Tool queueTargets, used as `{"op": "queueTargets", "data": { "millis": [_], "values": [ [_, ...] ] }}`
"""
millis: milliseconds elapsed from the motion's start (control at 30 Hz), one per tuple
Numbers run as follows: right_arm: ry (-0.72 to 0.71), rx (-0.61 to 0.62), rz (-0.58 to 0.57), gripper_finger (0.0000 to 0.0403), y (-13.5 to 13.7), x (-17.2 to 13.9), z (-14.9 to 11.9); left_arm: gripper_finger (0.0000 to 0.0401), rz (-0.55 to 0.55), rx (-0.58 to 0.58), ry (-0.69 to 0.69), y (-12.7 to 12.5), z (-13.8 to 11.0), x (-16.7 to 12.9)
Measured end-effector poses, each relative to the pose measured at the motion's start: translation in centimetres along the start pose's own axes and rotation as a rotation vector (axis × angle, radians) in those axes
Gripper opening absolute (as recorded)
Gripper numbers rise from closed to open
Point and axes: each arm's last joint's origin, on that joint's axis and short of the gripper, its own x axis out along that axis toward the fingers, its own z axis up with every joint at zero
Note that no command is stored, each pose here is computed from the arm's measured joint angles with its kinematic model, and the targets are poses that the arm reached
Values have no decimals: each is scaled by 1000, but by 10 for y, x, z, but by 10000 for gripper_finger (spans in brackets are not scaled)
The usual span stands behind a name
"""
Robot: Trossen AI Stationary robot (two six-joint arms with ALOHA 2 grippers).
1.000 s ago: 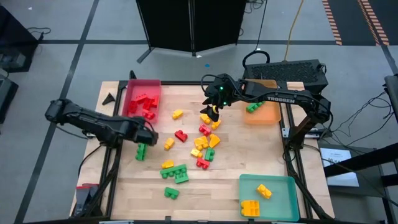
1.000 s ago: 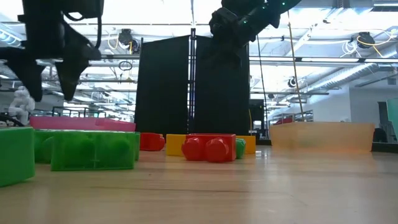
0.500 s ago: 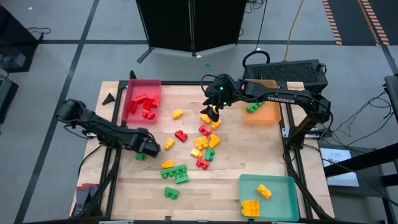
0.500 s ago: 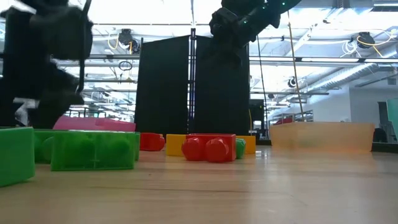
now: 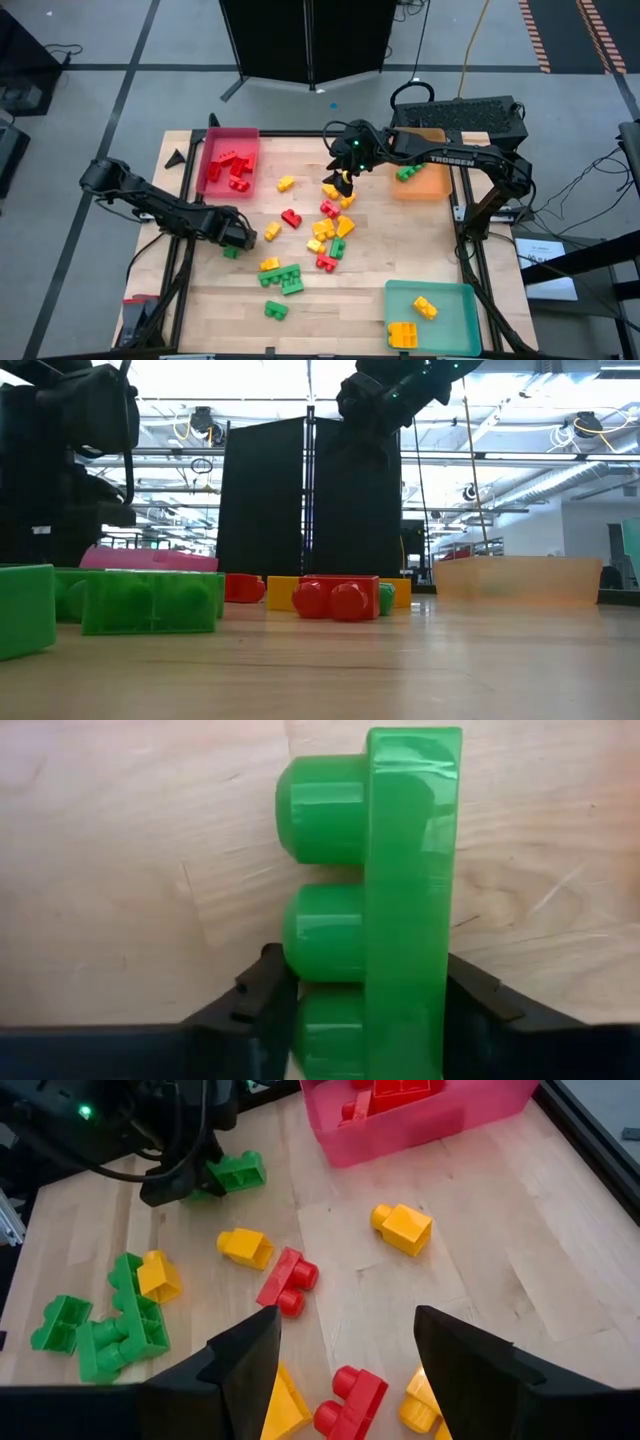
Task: Sort blocks
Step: Put the green game piece into the orange bin
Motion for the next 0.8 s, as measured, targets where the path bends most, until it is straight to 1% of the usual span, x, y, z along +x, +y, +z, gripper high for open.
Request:
{"op": "queueTargets", "data": {
  "millis": [233, 367, 433, 500, 567, 667, 733, 800],
  "values": [
    [-20, 1, 12, 226, 2, 0, 2, 169, -20, 15, -12, -2, 1, -4],
    [-75, 19, 139, 226, 7, -1, 9, 169, -76, 9, -52, -6, 2, -15],
    [-103, 22, 202, 226, 10, -6, 13, 169, -154, -3, -100, -13, 4, -25],
    [-137, 7, 240, 226, 13, -10, 17, 169, -195, 3, -133, -16, 5, -34],
    [-157, -1, 245, 226, 15, -16, 19, 169, -234, 11, -173, -17, 7, -44],
    [-199, -19, 248, 226, 19, -29, 23, 169, -336, -12, -246, -22, 11, -64],
    [-231, -32, 252, 226, 22, -40, 26, 169, -384, 2, -295, -22, 13, -77],
    [-255, -42, 256, 226, 25, -51, 28, 169, -459, 1, -350, -25, 16, -95]
  ]
}}
